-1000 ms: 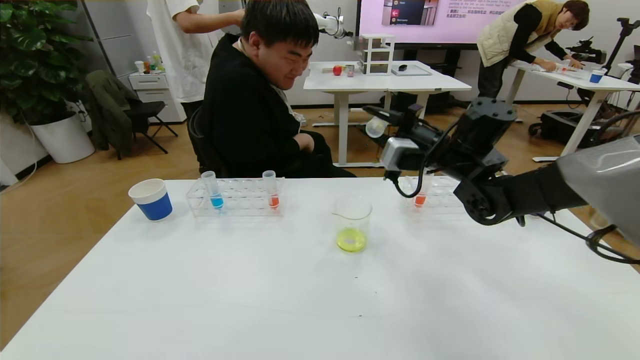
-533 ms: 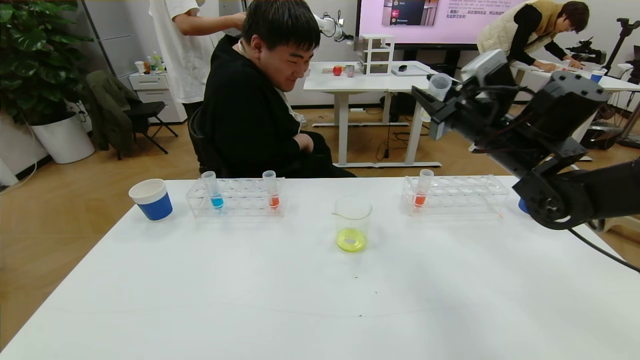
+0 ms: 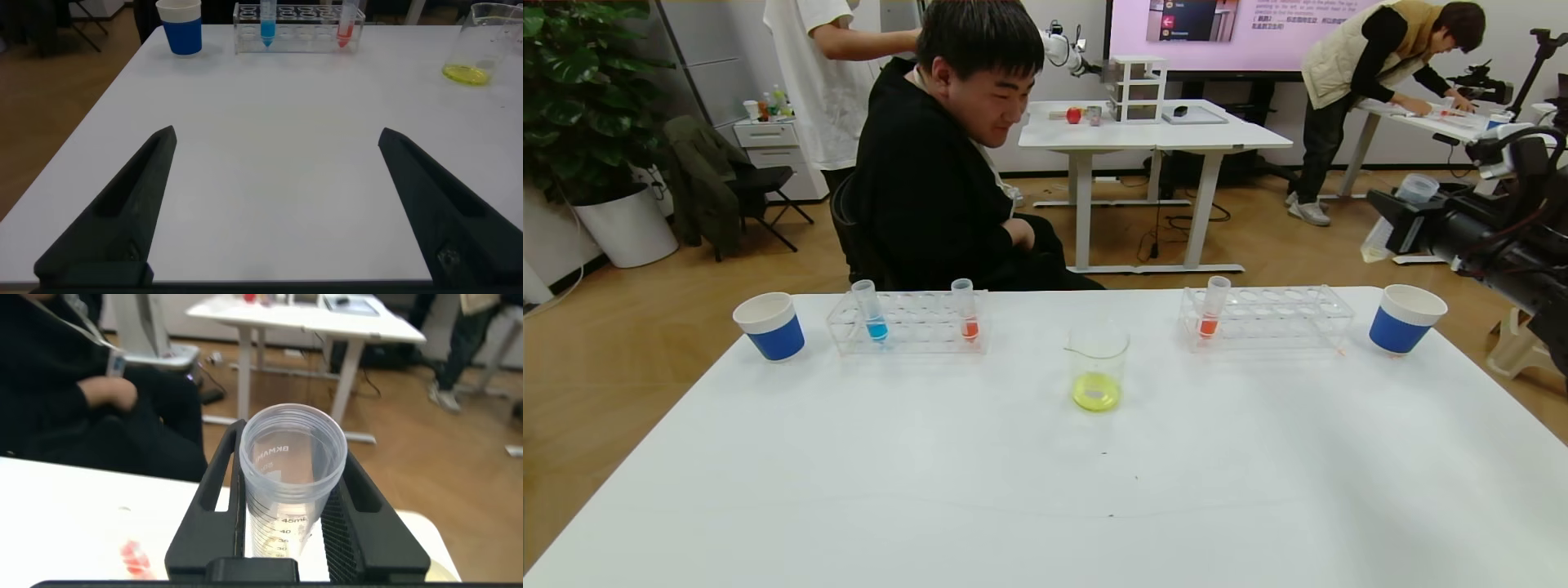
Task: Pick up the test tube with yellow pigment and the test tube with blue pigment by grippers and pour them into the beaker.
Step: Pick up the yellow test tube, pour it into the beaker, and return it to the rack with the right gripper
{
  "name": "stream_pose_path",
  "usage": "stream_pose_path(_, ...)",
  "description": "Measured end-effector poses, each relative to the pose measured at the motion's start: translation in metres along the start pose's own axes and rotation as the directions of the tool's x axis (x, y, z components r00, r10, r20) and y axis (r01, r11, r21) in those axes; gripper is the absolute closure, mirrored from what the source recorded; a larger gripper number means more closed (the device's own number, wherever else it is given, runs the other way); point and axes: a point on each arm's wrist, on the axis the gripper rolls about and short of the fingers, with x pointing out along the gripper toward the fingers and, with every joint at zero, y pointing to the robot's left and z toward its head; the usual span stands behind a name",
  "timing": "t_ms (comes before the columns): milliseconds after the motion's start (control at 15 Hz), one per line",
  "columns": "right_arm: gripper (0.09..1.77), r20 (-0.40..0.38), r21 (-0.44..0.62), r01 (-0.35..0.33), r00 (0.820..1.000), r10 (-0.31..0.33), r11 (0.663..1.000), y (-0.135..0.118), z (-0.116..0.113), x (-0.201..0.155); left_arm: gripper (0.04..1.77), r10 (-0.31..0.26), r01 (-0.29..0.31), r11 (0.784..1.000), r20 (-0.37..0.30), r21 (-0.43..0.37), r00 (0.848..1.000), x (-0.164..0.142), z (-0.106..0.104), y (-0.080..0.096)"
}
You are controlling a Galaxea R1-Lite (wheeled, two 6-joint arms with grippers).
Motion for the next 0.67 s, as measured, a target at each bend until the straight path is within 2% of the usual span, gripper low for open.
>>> stream_pose_path(67, 1.33, -0.062, 0.013, 0.044, 0.997, -0.043, 0.999, -0.015, -0.006, -0.005, 0.09, 0.000, 0.000, 1.000, 0.000, 0.000, 1.000, 0.000, 0.000, 0.000)
stream_pose_path(200, 1.33, -0.125, 0.022, 0.117, 0.986, -0.113, 0.993, -0.040, -0.011, -0.011, 0.09, 0.000, 0.000, 1.000, 0.000, 0.000, 1.000, 0.000, 0.000, 0.000)
stream_pose_path(467, 1.33, -0.120, -0.026, 0.192, 0.974, -0.194, 0.981, -0.077, -0.018, 0.004, 0.09, 0.000, 0.000, 1.000, 0.000, 0.000, 1.000, 0.000, 0.000, 0.000)
stream_pose_path(667, 1.33, -0.120, -0.049, 0.206, 0.970, -0.211, 0.977, -0.092, -0.032, 0.024, 0.09, 0.000, 0.000, 1.000, 0.000, 0.000, 1.000, 0.000, 0.000, 0.000)
